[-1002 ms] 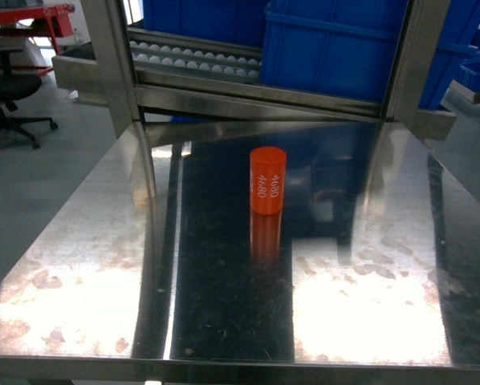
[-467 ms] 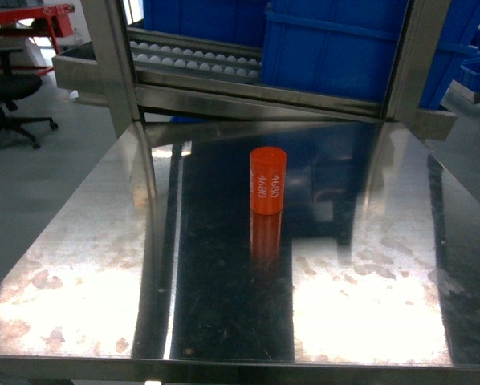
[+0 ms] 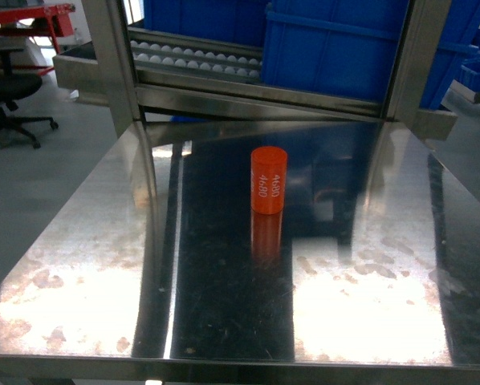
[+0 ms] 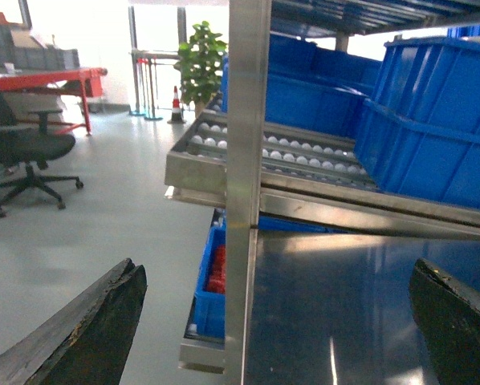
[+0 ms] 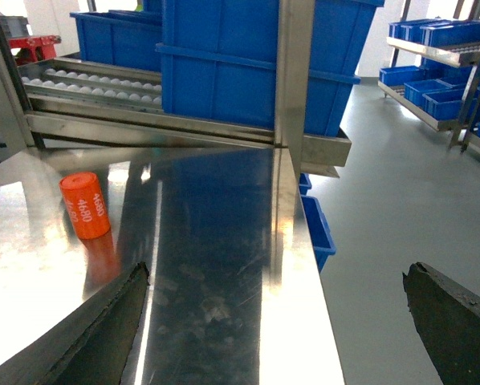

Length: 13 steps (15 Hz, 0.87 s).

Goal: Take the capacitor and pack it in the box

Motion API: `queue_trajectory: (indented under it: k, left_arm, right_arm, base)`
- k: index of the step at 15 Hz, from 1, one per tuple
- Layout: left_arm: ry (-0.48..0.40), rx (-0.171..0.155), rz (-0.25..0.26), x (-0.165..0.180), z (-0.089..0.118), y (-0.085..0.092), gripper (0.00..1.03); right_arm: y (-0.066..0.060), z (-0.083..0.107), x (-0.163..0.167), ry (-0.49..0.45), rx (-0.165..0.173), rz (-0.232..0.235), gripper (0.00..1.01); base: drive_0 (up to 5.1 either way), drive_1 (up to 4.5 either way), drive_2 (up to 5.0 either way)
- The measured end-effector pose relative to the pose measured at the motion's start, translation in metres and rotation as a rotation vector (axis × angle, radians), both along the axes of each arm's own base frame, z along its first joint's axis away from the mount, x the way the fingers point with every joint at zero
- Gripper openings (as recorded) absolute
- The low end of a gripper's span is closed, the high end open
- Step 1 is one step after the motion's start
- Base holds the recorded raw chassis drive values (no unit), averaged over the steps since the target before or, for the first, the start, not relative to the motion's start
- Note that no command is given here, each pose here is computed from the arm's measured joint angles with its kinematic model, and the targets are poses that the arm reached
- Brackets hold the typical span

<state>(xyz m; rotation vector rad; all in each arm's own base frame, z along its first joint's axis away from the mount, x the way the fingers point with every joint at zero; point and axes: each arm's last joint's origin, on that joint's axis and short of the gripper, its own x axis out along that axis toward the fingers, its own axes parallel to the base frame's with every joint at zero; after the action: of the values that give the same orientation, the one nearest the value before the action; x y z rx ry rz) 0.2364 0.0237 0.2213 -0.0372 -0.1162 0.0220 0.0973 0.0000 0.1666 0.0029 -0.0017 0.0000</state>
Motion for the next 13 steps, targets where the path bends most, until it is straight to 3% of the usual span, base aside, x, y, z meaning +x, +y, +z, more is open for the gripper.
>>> queue_trajectory:
  k: [1, 3, 5, 10, 13]
  left_arm:
    - [0.063, -0.008, -0.036, 0.036, -0.009, -0.004, 0.98]
    - [0.183, -0.021, -0.155, 0.097, -0.028, -0.028, 0.98]
    - [0.18, -0.02, -0.277, 0.142, -0.027, -0.068, 0.98]
    - [0.214, -0.025, -0.551, 0.175, -0.025, -0.164, 0.98]
    - [0.248, -0.019, -0.619, 0.182, -0.047, -0.186, 0.98]
  right_arm:
    - [0.0, 0.0, 0.0, 0.0, 0.0, 0.0, 0.98]
    - [0.0, 0.0, 0.0, 0.0, 0.0, 0.0, 0.98]
    - [0.0, 0.0, 0.0, 0.0, 0.0, 0.0, 0.98]
    - [0.0, 0.0, 0.0, 0.0, 0.0, 0.0, 0.98]
    - [0.0, 0.0, 0.0, 0.0, 0.0, 0.0, 0.98]
  base:
    - [0.0, 0.0, 0.0]
    - [0.0, 0.0, 0.0]
    - [0.0, 0.0, 0.0]
    - [0.0, 0.0, 0.0]
    - [0.0, 0.0, 0.0]
